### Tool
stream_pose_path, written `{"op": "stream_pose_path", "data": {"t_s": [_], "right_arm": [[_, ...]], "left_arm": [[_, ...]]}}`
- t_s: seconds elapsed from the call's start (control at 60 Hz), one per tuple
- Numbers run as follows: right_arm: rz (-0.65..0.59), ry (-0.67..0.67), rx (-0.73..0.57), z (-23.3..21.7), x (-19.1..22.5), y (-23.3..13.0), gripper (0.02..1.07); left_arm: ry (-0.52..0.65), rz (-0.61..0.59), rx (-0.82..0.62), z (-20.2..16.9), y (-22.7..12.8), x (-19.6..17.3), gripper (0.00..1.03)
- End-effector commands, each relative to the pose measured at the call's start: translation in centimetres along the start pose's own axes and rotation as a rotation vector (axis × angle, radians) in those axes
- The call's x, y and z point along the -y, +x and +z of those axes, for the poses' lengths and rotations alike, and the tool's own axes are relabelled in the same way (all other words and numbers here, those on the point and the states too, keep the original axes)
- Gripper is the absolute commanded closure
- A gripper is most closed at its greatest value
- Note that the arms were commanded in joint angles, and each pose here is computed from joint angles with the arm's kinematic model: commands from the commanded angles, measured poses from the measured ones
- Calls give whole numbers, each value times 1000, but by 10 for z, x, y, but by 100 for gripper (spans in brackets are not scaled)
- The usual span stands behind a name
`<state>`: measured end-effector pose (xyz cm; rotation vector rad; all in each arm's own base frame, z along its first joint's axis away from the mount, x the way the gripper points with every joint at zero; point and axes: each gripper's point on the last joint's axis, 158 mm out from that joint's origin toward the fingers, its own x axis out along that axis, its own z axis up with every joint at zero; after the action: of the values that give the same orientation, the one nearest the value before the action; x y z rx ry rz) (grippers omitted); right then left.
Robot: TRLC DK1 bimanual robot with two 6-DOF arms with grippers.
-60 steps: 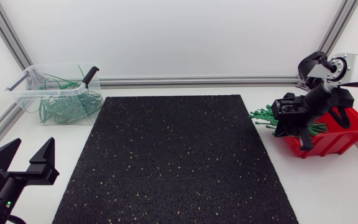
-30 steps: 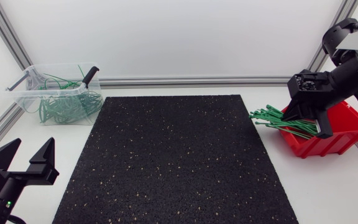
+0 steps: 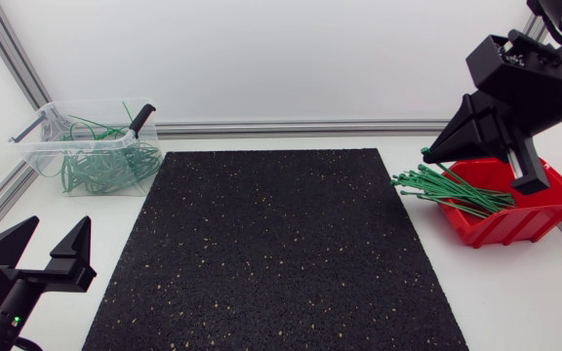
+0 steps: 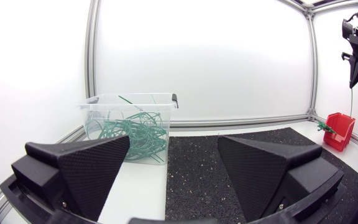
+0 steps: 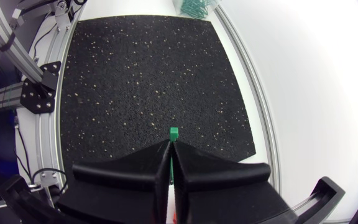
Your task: Take a green cable tie from the red box, thread the tail through the head to close it, then place it in the transparent bin on the left.
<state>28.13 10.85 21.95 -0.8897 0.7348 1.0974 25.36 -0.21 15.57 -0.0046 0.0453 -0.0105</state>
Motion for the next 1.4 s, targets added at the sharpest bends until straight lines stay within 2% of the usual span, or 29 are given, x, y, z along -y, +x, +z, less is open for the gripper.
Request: {"op": "stream_pose_path", "data": {"t_s": [0.0,0.15,0.283,0.433,0.533,0.617,0.667,0.733,0.8,1.0,1.1,1.383], "right_arm": [[17,44,35,20,-9,-9,101],[43,65,71,49,-27,-11,101],[47,104,109,74,-31,-14,101],[90,160,155,93,-31,-11,101],[105,223,192,105,-20,-6,101],[121,278,204,108,-14,2,101],[148,296,209,111,-16,6,101],[207,332,227,114,-21,15,101],[236,345,245,117,-25,22,101],[314,392,294,124,-36,42,101],[374,410,305,123,-45,53,101],[538,492,363,129,-67,57,101]], "left_arm": [[-15,-5,2,11,-2,1,5],[-22,-7,-50,30,6,2,6],[-44,-62,-113,43,13,13,6],[-58,-163,-219,51,25,33,8],[-85,-292,-358,44,36,60,9],[-104,-339,-438,44,44,69,9],[-96,-361,-466,43,47,75,9],[-45,-448,-523,41,50,100,9],[21,-525,-538,41,49,118,9],[90,-744,-555,40,34,173,9],[59,-897,-520,48,21,200,9],[34,-1066,-530,48,3,238,8]]}}
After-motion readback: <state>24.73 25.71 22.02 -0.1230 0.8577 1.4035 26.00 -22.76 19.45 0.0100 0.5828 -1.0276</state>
